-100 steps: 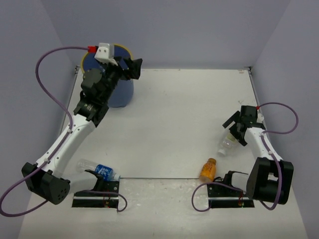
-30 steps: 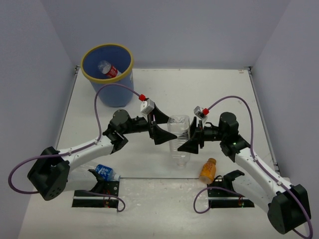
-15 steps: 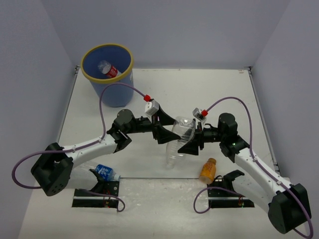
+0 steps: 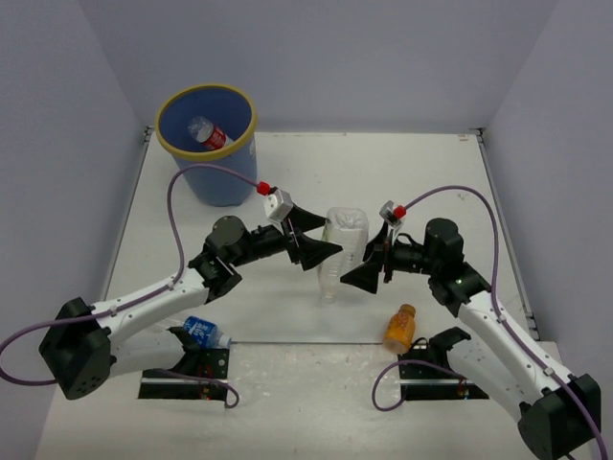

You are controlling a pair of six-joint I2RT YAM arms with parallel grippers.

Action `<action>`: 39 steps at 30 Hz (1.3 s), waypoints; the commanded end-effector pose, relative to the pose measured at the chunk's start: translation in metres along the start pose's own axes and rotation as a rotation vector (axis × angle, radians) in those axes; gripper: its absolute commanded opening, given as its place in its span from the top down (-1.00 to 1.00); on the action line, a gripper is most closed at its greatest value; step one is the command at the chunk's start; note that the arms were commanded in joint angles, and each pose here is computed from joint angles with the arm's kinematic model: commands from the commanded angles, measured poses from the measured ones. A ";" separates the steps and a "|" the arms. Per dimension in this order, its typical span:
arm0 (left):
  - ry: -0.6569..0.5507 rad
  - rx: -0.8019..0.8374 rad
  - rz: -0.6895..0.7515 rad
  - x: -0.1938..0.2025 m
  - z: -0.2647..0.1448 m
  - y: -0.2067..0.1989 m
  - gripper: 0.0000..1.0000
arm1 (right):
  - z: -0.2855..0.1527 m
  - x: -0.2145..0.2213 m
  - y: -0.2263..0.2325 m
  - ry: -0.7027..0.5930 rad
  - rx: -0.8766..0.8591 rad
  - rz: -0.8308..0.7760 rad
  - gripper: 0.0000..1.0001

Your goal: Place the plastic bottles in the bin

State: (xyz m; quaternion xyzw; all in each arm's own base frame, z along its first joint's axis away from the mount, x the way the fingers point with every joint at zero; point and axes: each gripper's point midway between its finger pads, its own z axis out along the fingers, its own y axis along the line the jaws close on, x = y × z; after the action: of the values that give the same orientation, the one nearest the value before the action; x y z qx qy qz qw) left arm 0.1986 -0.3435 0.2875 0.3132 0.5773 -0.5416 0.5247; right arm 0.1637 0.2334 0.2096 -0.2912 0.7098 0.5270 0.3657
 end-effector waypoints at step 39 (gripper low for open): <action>-0.583 -1.550 0.567 -0.364 -0.193 0.250 1.00 | -0.076 -0.038 -0.091 -0.334 0.815 0.173 -0.97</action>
State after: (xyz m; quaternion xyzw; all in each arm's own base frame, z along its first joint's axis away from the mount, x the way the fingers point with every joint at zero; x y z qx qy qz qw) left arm 0.4590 -0.0639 0.5291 -0.1105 0.5362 0.0322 0.8362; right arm 0.2333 0.1429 0.1881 0.0054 0.8237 0.2847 0.4903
